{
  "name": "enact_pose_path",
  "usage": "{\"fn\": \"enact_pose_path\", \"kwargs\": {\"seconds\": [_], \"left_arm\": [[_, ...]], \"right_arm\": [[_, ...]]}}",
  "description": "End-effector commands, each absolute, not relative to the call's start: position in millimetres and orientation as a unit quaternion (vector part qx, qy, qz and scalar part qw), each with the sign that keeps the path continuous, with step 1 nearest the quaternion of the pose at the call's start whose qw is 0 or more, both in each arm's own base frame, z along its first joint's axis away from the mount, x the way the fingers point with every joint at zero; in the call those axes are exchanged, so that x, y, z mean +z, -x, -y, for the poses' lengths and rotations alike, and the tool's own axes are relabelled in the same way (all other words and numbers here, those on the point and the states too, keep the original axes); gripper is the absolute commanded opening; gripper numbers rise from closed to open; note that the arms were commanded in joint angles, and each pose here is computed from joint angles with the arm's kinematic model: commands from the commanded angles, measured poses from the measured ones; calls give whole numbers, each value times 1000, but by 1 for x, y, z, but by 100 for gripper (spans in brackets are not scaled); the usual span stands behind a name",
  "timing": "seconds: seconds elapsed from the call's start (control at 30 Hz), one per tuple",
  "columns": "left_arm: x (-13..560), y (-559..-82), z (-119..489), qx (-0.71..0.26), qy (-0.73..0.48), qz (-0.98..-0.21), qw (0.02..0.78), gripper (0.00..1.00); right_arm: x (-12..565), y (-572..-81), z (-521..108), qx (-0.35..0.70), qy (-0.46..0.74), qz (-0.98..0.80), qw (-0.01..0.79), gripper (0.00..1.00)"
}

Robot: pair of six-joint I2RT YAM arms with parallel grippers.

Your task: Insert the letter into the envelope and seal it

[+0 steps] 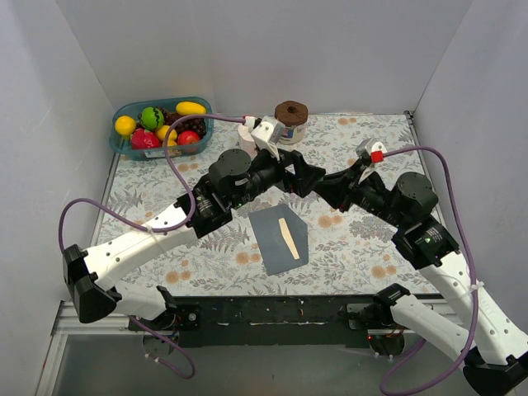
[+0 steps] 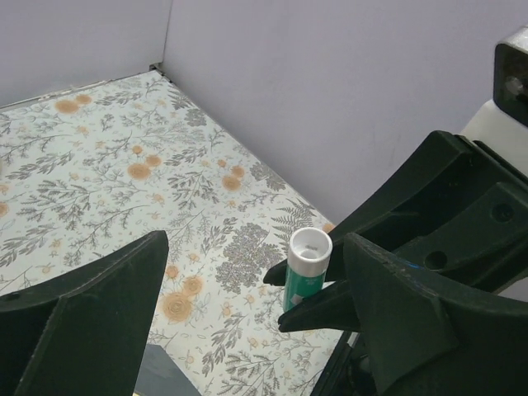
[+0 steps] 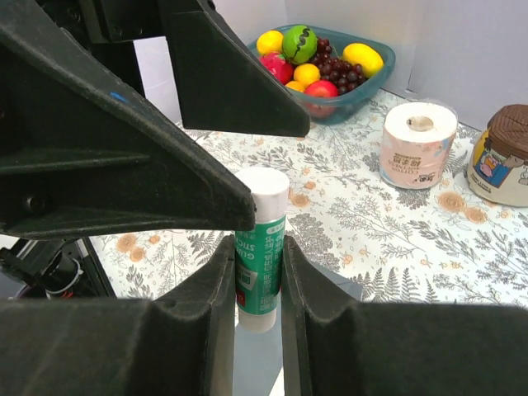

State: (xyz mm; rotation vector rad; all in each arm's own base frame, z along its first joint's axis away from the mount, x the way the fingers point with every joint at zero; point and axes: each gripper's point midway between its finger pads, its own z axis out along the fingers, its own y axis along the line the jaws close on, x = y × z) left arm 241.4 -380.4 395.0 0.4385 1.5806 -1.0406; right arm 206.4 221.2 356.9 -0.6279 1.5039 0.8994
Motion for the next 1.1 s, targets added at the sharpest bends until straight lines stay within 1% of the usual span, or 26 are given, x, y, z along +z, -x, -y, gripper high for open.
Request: {"fn": "enact_pose_path", "kwargs": {"seconds": [0.0,0.37,0.63,0.73,0.77,0.83,0.87,0.9,0.97,1.0,1.07], "left_arm": [[405,-249,374,-429,-159,-675,578,85],[397,-245,388,-442,-183,-678,559,83],[396,-248,388,-436,-180,-681,560,76],[398,-248,387,-435,-179,-679,564,70],[397,-248,387,-434,-180,-680,563,65],[397,-248,386,-433,-180,-680,563,60],[397,-247,387,-435,-181,-680,562,56],[397,-246,388,-437,-182,-680,560,50],[397,-245,389,-440,-184,-679,558,43],[397,-245,389,-441,-185,-679,557,36],[397,-244,390,-442,-187,-678,557,29]], "right_arm": [[380,-207,-217,389,253,-630,623,1],[374,-207,-223,405,256,-632,610,1],[367,-204,-231,421,267,-636,589,1],[365,-203,-231,421,269,-637,587,1],[365,-203,-230,420,268,-638,587,1],[366,-202,-230,421,268,-636,589,1],[366,-202,-230,420,268,-636,589,1],[366,-201,-229,420,268,-636,590,1],[366,-202,-229,420,267,-636,589,1],[366,-201,-229,420,267,-636,590,1],[366,-201,-229,419,267,-635,591,1]]}}
